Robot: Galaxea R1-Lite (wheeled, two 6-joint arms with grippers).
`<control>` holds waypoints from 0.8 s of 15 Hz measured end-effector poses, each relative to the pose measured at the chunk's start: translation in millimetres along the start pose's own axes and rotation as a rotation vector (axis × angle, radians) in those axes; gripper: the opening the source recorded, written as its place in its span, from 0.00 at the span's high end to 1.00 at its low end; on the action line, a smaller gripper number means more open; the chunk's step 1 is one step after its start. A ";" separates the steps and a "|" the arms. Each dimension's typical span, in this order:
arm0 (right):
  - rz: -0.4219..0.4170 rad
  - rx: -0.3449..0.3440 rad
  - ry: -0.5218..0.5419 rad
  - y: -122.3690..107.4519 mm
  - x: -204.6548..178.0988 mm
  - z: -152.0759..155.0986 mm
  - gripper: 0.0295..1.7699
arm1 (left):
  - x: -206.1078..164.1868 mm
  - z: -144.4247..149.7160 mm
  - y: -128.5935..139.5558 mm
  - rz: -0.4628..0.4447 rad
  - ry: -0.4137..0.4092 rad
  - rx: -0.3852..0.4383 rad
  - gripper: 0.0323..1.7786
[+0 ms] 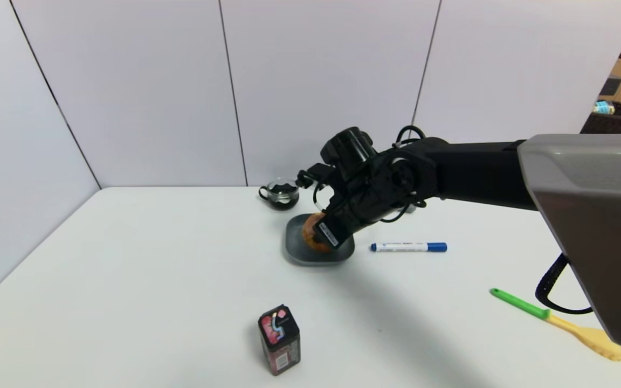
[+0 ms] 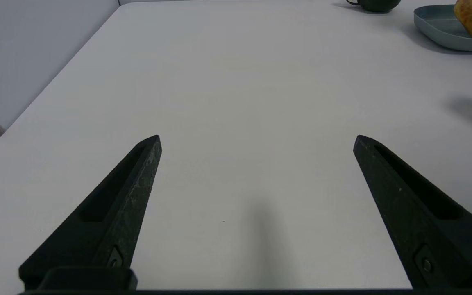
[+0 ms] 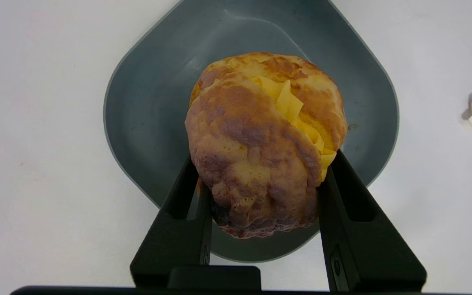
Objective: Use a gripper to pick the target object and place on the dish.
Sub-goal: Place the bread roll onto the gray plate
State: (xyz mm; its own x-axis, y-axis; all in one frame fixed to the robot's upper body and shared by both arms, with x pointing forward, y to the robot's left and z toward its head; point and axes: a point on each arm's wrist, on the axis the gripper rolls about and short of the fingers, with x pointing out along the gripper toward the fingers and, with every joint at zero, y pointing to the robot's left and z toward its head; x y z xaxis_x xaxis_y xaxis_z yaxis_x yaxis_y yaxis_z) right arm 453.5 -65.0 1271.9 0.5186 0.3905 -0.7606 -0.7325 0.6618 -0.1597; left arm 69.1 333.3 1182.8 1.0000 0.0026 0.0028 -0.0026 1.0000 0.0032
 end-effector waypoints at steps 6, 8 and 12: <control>-0.004 0.002 -0.008 -1.3 2.7 0.2 0.60 | 0.0 0.0 0.0 0.000 0.000 0.000 0.05; -0.007 0.001 -0.013 -2.4 2.9 0.5 0.60 | 0.0 0.0 0.0 0.000 0.000 0.000 0.05; -0.007 -0.001 -0.014 -3.0 3.7 0.3 0.60 | 0.0 0.0 0.0 0.000 0.000 -0.001 0.05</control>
State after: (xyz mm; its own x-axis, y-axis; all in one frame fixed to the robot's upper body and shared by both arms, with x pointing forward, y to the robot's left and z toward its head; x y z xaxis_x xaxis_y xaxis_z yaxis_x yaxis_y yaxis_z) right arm 457.7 -65.3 1269.8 0.5298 0.3949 -0.7506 -0.7293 0.6638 -0.1656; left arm 69.1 333.3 1182.8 1.0000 0.0026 0.0028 -0.0026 1.0000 0.0023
